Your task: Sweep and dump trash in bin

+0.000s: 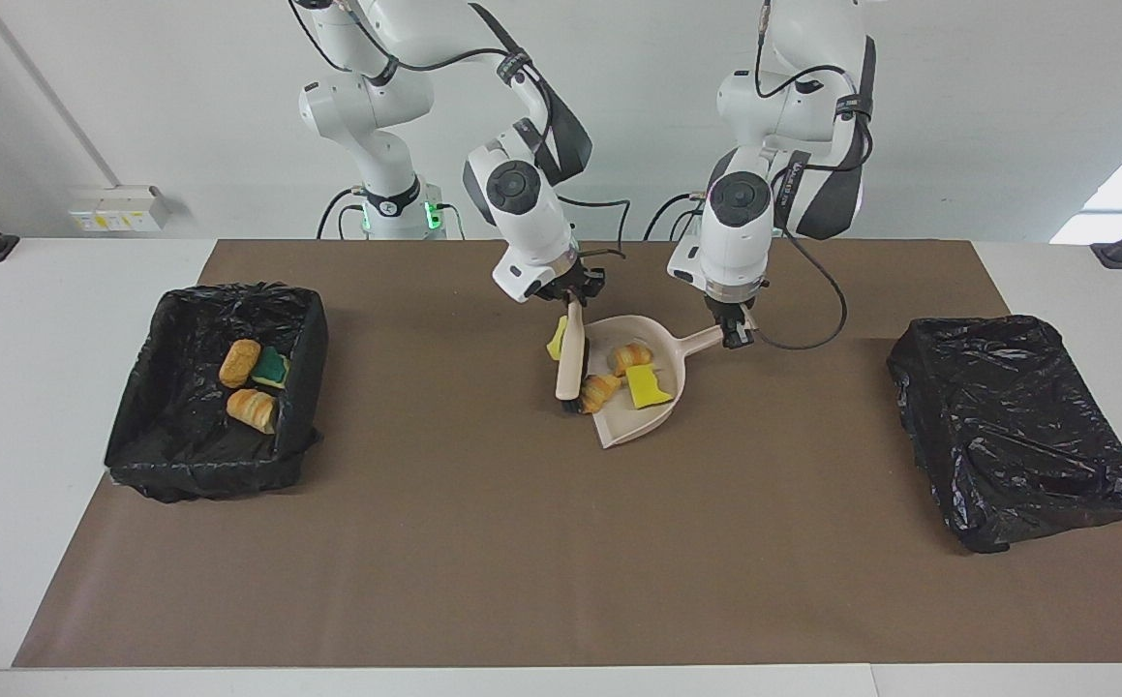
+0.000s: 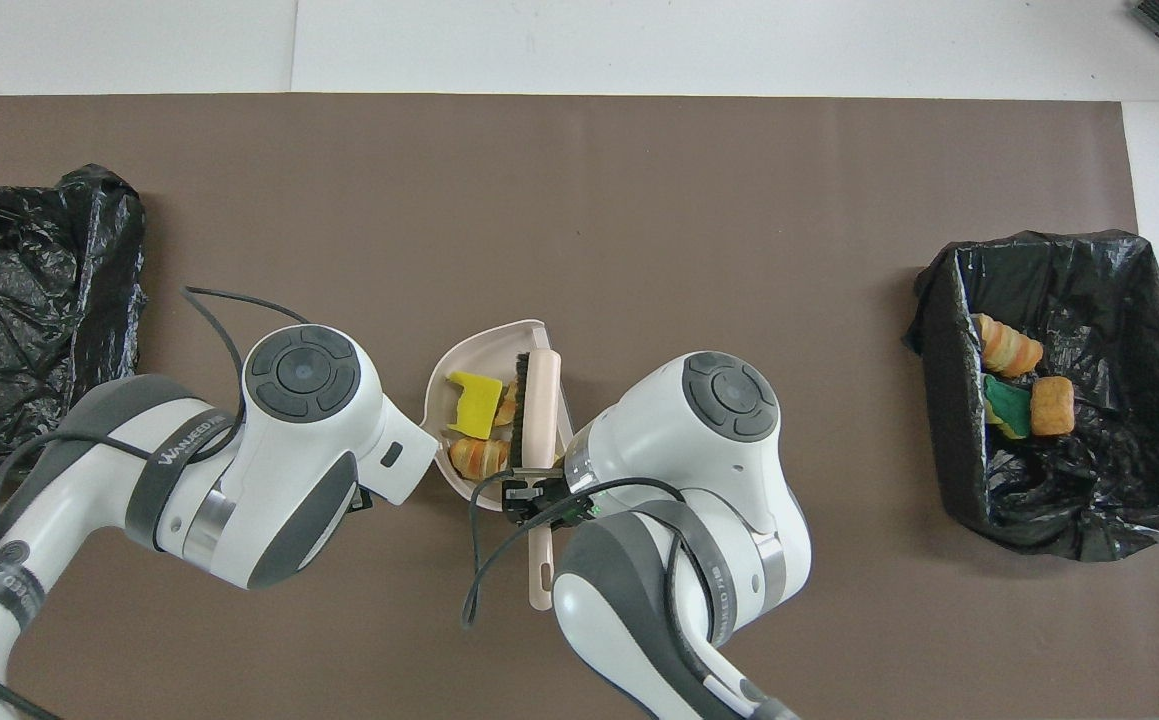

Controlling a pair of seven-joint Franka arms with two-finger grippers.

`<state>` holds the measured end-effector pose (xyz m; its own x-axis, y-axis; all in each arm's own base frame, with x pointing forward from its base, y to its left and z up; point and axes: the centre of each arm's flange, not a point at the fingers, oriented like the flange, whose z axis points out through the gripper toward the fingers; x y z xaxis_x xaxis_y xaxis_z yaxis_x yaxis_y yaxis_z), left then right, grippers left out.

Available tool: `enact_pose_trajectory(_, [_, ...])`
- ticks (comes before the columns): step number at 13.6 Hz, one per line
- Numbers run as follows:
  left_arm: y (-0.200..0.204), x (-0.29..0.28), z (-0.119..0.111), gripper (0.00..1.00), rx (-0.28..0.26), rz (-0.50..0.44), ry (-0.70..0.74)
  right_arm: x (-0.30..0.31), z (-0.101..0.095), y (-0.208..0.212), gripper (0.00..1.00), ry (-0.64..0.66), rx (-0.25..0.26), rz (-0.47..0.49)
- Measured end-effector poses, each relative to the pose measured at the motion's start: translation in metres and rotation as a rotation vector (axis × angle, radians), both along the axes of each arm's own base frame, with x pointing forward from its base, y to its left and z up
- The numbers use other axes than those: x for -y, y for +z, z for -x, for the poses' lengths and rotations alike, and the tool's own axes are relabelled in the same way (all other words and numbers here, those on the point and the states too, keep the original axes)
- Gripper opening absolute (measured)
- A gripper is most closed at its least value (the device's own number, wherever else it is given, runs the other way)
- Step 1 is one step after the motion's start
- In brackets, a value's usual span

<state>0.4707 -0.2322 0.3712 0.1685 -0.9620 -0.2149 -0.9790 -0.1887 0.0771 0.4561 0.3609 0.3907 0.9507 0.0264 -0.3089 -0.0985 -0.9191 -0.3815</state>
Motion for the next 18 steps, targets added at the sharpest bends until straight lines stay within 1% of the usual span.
enact_pose_trajectory(1, [0.0,0.0,0.0,0.32,0.0,0.0,0.0,0.014,-0.005,0.012,0.26,0.008,-0.01,0.013])
enact_pose_trajectory(2, [0.0,0.0,0.0,0.32,-0.002,0.005,0.005,0.033,-0.012,0.024,0.26,0.019,-0.008,0.041])
enact_pose_trajectory(4, [0.0,0.001,0.001,0.32,-0.013,0.031,0.026,0.063,-0.018,0.043,0.26,0.059,0.009,0.12])
enact_pose_trajectory(6, [0.0,0.001,0.0,0.32,-0.021,0.054,0.05,0.076,-0.02,0.056,0.26,0.118,0.04,0.22])
enact_pose_trajectory(7, [0.001,-0.001,-0.002,0.32,-0.031,0.084,0.08,0.08,-0.021,0.062,0.26,0.148,0.059,0.273])
enact_pose_trajectory(8, [0.002,-0.005,-0.005,0.32,-0.038,0.112,0.114,0.084,-0.023,0.066,0.26,0.171,0.077,0.318])
enact_pose_trajectory(9, [0.004,-0.011,-0.01,0.32,-0.036,0.129,0.139,0.085,-0.023,0.068,0.26,0.185,0.089,0.343])
enact_pose_trajectory(12, [0.02,-0.036,-0.027,0.32,0.001,0.16,0.202,0.082,-0.021,0.069,0.26,0.196,0.094,0.353])
enact_pose_trajectory(15, [0.051,-0.078,-0.045,0.32,0.065,0.185,0.281,0.078,-0.013,0.067,0.26,0.206,0.091,0.359])
enact_pose_trajectory(17, [0.07,-0.114,-0.052,0.32,0.103,0.196,0.339,0.065,0.006,0.064,0.26,0.205,0.092,0.365])
enact_pose_trajectory(18, [0.079,-0.134,-0.054,0.32,0.121,0.201,0.363,0.051,0.021,0.06,0.26,0.194,0.093,0.365])
